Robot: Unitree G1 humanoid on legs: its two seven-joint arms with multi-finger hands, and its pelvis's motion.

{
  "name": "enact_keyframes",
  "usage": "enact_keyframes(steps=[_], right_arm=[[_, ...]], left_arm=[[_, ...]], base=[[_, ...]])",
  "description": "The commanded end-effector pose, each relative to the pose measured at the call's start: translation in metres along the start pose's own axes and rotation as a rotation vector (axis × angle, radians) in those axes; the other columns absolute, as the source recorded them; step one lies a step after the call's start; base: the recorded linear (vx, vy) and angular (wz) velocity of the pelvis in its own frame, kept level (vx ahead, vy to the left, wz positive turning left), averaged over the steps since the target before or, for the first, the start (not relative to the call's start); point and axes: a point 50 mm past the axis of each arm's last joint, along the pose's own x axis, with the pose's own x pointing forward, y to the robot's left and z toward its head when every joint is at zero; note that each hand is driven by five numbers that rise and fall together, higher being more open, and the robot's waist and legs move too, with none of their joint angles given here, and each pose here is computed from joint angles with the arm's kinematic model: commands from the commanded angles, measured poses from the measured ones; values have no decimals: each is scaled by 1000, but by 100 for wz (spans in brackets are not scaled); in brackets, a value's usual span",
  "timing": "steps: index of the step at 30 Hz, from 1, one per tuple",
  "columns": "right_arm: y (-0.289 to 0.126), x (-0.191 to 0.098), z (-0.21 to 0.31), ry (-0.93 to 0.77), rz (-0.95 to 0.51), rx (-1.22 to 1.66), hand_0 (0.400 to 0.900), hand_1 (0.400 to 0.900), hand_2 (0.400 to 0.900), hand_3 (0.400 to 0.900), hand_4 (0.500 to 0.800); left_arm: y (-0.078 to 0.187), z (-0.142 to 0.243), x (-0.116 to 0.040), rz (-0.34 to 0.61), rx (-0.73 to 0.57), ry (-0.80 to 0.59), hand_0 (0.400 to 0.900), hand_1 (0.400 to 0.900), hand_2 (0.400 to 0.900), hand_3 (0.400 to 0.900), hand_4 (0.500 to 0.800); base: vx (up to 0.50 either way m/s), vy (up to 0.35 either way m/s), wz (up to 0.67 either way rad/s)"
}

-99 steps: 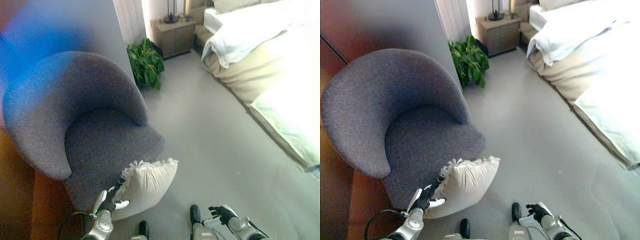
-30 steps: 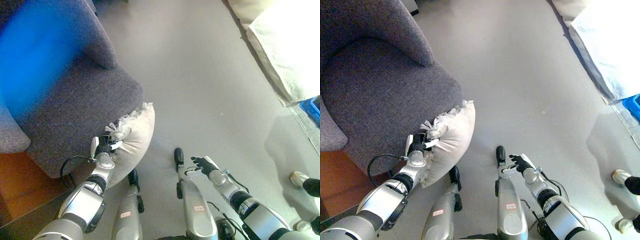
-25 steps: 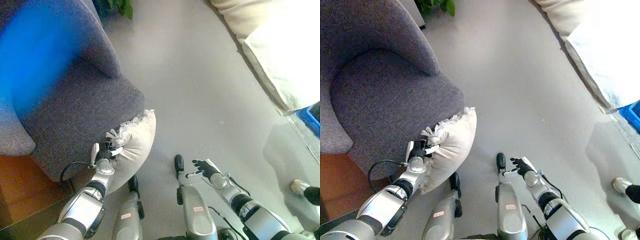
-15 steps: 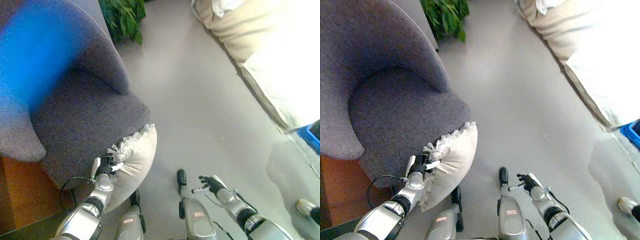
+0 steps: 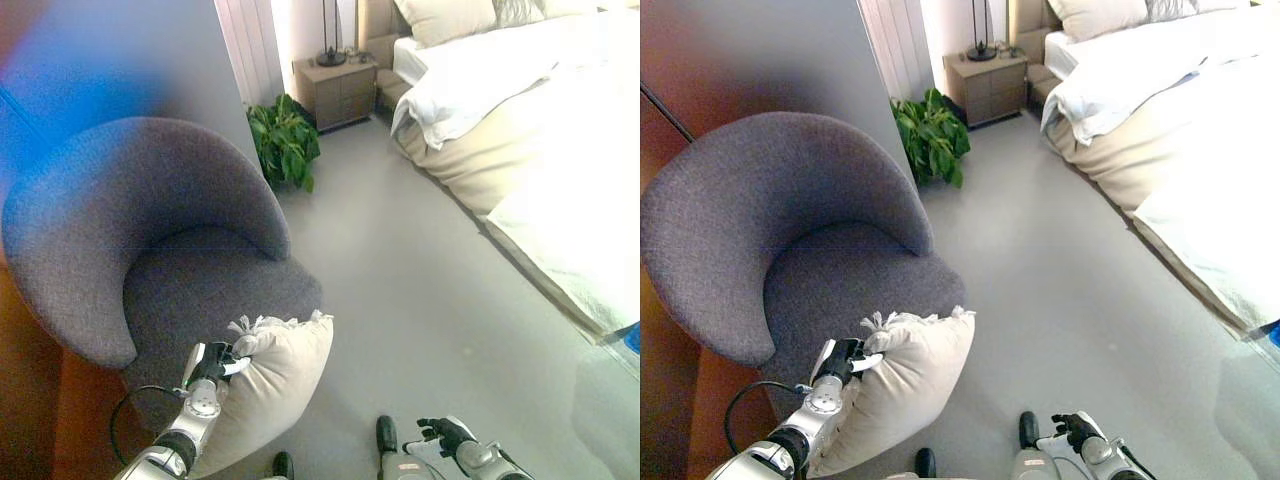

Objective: Pick up the pillow and put it on the sofa.

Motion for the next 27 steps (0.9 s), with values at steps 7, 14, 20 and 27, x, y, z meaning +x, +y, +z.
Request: enact_keyframes(steps=[7,14,20,27], right_arm=[[-7,-4,-25,85,9,-56,900,900,900,900,800],[-7,-5,-33,117,18,-39,900,900,900,900,800],[-6,-7,-40,141,29,-32,900,900,900,900,800],[-3,-9,-50,168,36,-26,900,900,900,900,800]], left_arm=[[103,127,15,201,-45,-410,400,400,400,400,500],[155,188,-1,241,-38,-561,400,400,400,400,500],[199,238,-26,251,-54,-659,400,400,400,400,500],[249,259,-44,322,-183,-643,400,400,400,400,500]], base=[[27,-7,7],[24,-12,8],[48,-7,6],[77,11,4]])
